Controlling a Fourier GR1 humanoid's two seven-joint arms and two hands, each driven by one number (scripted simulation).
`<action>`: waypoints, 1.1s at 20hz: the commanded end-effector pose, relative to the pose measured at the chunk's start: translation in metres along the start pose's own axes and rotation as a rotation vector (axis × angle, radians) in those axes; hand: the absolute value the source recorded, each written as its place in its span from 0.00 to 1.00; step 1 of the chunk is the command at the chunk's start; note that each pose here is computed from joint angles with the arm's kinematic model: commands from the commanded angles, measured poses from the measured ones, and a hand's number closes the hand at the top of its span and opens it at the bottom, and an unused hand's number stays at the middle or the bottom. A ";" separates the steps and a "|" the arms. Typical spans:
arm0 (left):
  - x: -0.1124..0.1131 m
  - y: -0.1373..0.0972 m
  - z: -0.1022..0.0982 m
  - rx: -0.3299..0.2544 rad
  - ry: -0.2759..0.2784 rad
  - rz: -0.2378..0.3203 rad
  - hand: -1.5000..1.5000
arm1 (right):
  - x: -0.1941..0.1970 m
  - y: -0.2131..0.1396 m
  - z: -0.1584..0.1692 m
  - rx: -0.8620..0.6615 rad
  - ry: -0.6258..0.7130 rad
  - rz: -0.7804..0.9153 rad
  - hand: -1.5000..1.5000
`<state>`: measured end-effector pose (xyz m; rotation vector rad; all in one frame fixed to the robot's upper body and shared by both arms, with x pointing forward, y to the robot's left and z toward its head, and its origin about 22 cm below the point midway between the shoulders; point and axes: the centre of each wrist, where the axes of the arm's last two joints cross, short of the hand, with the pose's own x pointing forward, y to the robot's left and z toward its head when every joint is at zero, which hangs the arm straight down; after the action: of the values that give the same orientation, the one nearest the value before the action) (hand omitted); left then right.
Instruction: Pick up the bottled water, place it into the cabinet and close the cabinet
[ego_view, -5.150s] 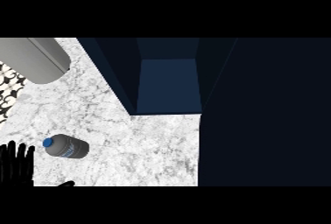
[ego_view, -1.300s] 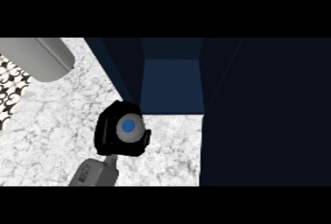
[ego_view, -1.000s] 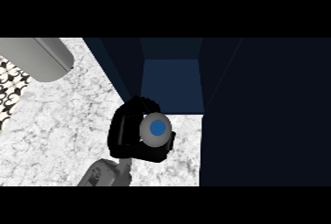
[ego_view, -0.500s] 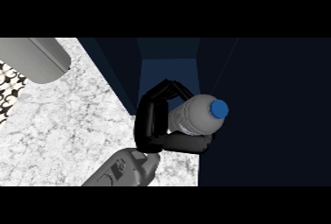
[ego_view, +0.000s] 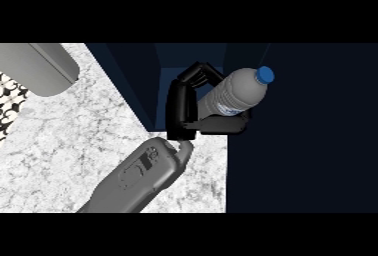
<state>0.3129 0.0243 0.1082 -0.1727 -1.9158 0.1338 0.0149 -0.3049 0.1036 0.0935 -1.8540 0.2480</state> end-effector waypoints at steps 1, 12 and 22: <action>-0.016 -0.007 -0.003 0.012 0.001 -0.075 1.00 | 0.026 0.004 -0.010 0.027 -0.088 -0.049 0.00; -0.053 0.028 -0.042 0.072 0.057 -0.164 1.00 | 0.010 -0.006 -0.006 0.012 -0.074 -0.061 0.00; -0.067 0.052 -0.072 0.139 0.050 -0.161 1.00 | 0.004 -0.014 -0.002 0.034 -0.052 -0.060 0.00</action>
<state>0.3938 0.0583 0.0646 0.0518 -1.8520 0.1537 0.0154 -0.3181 0.1032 0.1245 -1.8525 0.2588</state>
